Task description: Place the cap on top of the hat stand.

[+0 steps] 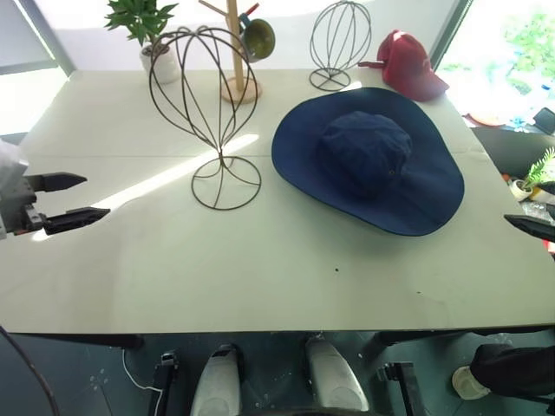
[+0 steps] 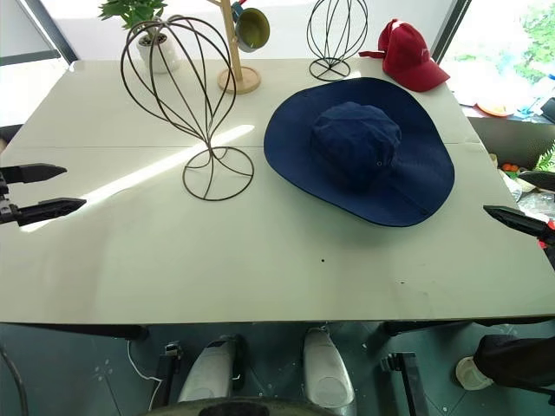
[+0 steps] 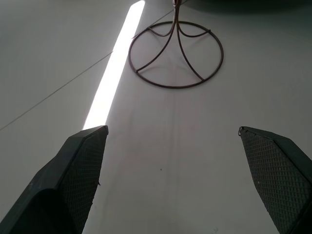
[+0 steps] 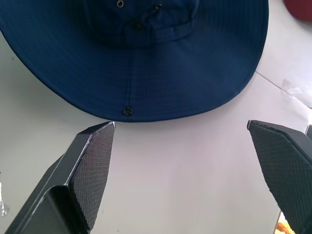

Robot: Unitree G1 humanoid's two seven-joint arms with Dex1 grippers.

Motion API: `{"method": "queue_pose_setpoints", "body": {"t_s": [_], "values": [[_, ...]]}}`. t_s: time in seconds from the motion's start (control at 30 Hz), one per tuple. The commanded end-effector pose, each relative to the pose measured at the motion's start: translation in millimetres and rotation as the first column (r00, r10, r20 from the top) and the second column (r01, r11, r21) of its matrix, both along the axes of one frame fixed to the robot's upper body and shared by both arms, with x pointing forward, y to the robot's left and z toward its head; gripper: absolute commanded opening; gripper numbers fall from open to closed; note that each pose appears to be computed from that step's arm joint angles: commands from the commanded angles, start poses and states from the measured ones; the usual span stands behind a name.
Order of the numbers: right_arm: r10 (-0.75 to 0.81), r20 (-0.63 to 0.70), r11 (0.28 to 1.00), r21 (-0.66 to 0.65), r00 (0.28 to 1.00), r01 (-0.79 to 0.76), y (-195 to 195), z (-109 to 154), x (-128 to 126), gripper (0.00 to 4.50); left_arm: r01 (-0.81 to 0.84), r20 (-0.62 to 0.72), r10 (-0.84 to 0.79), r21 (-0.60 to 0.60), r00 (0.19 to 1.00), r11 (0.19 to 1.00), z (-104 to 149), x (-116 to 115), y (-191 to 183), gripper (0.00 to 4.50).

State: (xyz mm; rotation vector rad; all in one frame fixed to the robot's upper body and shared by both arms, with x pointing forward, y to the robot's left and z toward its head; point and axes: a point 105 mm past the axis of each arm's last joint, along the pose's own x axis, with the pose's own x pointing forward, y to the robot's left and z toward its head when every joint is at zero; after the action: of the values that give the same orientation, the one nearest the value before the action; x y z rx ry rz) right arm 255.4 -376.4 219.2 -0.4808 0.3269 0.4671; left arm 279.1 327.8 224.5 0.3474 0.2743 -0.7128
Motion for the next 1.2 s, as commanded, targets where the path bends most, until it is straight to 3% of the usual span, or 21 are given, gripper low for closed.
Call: {"method": "queue_pose_setpoints", "body": {"t_s": [0.03, 0.33, 0.53, 0.67, 0.93, 1.2], "values": [[-0.005, 0.049, 1.000, -0.014, 0.999, 0.006, -2.6, 9.7, -3.0, 4.45, 0.024, 0.059, -0.024, 0.010, 0.998, 1.000, 16.7, -0.7, -3.5, 4.50], [-0.035, 0.076, 0.998, -0.042, 0.997, 0.038, -4.0, 13.3, -5.6, 4.45, 0.085, 0.070, -0.080, -0.069, 0.994, 0.994, 32.1, 10.0, -22.1, 4.50], [0.034, 0.130, 0.988, -0.155, 0.991, -0.014, 27.9, 20.1, -6.5, 4.45, 0.277, 0.073, -0.270, -0.116, 0.960, 0.954, 43.5, 2.1, -72.2, 4.50], [0.126, 0.125, 0.967, -0.239, 0.984, -0.093, 67.1, 16.1, -12.2, 4.45, 0.413, 0.022, -0.414, -0.118, 0.910, 0.903, 38.1, -10.3, -104.5, 4.50], [0.192, 0.104, 0.914, -0.381, 0.976, -0.139, 134.2, -28.4, -1.0, 4.45, 0.596, -0.033, -0.604, -0.131, 0.796, 0.792, 33.3, -15.2, -149.0, 4.50], [0.173, 0.141, 0.885, -0.456, 0.975, -0.091, 156.5, -67.1, 31.9, 4.45, 0.641, -0.039, -0.650, -0.131, 0.759, 0.756, 30.2, -16.2, -162.2, 4.50]]}}
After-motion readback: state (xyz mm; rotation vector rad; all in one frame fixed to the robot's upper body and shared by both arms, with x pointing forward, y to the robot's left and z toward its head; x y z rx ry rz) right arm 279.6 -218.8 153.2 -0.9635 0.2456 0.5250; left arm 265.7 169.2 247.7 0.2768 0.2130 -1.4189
